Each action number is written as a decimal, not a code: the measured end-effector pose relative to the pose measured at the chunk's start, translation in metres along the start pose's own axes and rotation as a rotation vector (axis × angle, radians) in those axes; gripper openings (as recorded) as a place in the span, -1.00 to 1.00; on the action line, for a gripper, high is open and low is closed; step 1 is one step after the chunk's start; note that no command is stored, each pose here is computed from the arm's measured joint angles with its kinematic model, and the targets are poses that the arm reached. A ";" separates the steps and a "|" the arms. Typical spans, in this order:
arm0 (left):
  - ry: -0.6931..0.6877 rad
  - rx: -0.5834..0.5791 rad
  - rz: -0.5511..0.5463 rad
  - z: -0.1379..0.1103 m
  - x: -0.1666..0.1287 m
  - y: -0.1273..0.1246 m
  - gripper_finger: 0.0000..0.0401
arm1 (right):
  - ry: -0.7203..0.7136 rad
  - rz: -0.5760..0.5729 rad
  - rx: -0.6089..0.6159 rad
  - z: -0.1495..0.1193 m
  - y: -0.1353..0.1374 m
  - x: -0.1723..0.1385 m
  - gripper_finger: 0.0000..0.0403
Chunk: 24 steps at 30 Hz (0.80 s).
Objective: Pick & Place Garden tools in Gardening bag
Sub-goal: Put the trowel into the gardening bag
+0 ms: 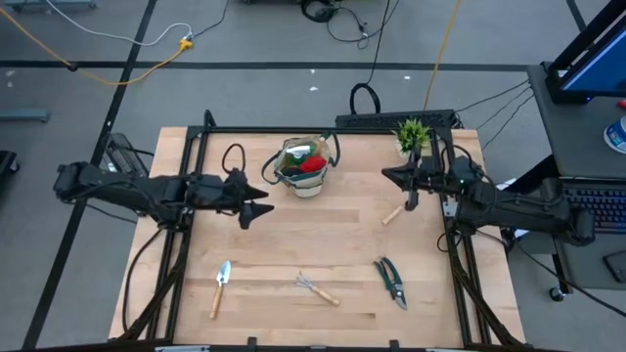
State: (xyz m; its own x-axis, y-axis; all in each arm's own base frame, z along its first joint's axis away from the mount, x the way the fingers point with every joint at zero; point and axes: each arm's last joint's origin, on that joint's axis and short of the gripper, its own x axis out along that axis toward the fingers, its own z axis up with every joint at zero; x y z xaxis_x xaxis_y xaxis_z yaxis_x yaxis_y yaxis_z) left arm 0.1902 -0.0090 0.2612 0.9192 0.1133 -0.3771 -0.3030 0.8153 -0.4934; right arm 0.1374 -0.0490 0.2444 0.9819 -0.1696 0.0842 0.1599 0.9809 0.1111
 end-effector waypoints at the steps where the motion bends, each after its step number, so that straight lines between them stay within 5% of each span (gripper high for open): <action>1: 0.012 0.006 -0.003 0.002 -0.002 -0.003 0.47 | -0.009 0.004 0.011 -0.004 0.000 -0.002 -1.00; 11: 0.333 -0.073 0.133 0.018 -0.022 -0.036 0.47 | -0.152 0.024 0.065 -0.030 0.000 -0.021 -1.00; 24: 0.964 -0.535 0.379 -0.028 -0.021 -0.060 0.47 | -0.163 -0.004 0.064 -0.032 0.000 -0.022 -1.00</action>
State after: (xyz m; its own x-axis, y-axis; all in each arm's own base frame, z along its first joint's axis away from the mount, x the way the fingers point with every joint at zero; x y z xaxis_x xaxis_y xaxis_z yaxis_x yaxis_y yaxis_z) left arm 0.1822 -0.0760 0.2770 0.2449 -0.3675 -0.8972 -0.7960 0.4521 -0.4024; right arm 0.1190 -0.0426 0.2104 0.9510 -0.1919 0.2423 0.1518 0.9729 0.1744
